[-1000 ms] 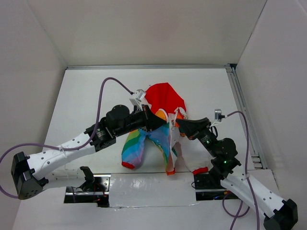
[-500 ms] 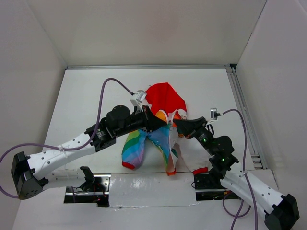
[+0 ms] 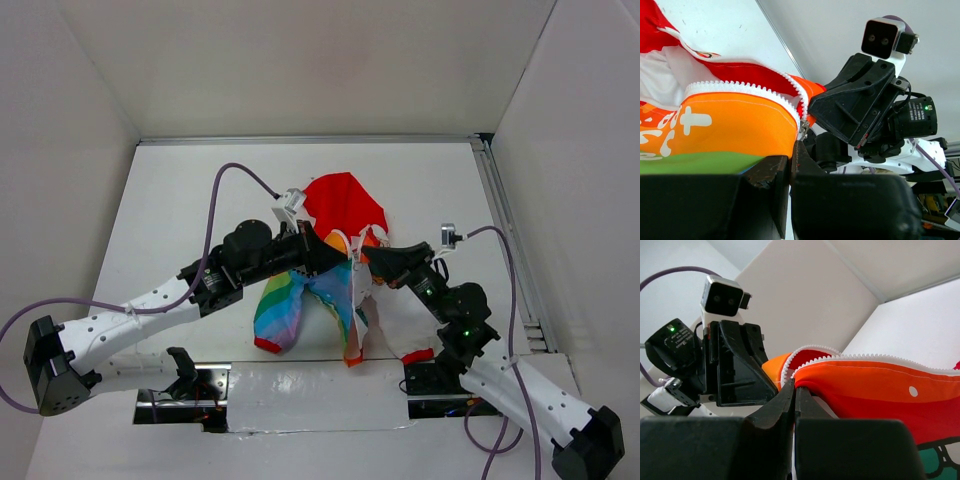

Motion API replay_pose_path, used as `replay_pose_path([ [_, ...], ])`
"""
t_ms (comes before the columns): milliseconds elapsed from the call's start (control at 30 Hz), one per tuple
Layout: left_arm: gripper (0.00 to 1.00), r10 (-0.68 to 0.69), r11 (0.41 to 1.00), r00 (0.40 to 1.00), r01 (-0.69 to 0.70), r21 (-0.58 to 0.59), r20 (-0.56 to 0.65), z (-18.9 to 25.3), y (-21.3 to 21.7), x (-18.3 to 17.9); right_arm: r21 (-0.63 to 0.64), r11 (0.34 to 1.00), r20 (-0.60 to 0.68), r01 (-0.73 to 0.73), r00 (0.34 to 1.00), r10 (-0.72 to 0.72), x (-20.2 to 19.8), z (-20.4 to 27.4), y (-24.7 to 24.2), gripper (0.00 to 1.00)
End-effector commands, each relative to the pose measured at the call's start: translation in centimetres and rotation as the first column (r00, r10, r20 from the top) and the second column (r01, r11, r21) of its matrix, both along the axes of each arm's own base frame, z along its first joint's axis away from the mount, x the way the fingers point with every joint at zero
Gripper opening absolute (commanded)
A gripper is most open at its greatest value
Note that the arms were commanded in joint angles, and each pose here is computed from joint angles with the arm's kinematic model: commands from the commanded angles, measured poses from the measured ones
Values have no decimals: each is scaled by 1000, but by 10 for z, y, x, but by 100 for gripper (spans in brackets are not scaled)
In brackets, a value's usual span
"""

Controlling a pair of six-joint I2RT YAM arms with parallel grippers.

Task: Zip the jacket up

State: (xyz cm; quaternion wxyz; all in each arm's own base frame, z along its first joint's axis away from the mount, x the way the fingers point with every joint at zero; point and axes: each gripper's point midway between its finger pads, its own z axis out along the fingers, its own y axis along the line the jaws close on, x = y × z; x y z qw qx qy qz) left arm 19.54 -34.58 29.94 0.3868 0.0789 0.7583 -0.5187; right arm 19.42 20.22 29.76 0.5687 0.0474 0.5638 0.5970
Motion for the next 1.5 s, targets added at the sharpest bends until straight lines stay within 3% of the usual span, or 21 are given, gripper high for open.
replay_pose_path([
  [0,0,5,999,998,-3,-40,56,15,-2,2,43,998,53,-35,998,33,-8,25,3,0],
  [700,0,35,997,998,-32,-70,42,18,3,3,46,998,32,-46,998,45,-14,15,6,0],
  [1467,0,-30,994,997,37,-100,67,22,1,-9,72,995,11,-70,998,69,-16,4,8,0],
])
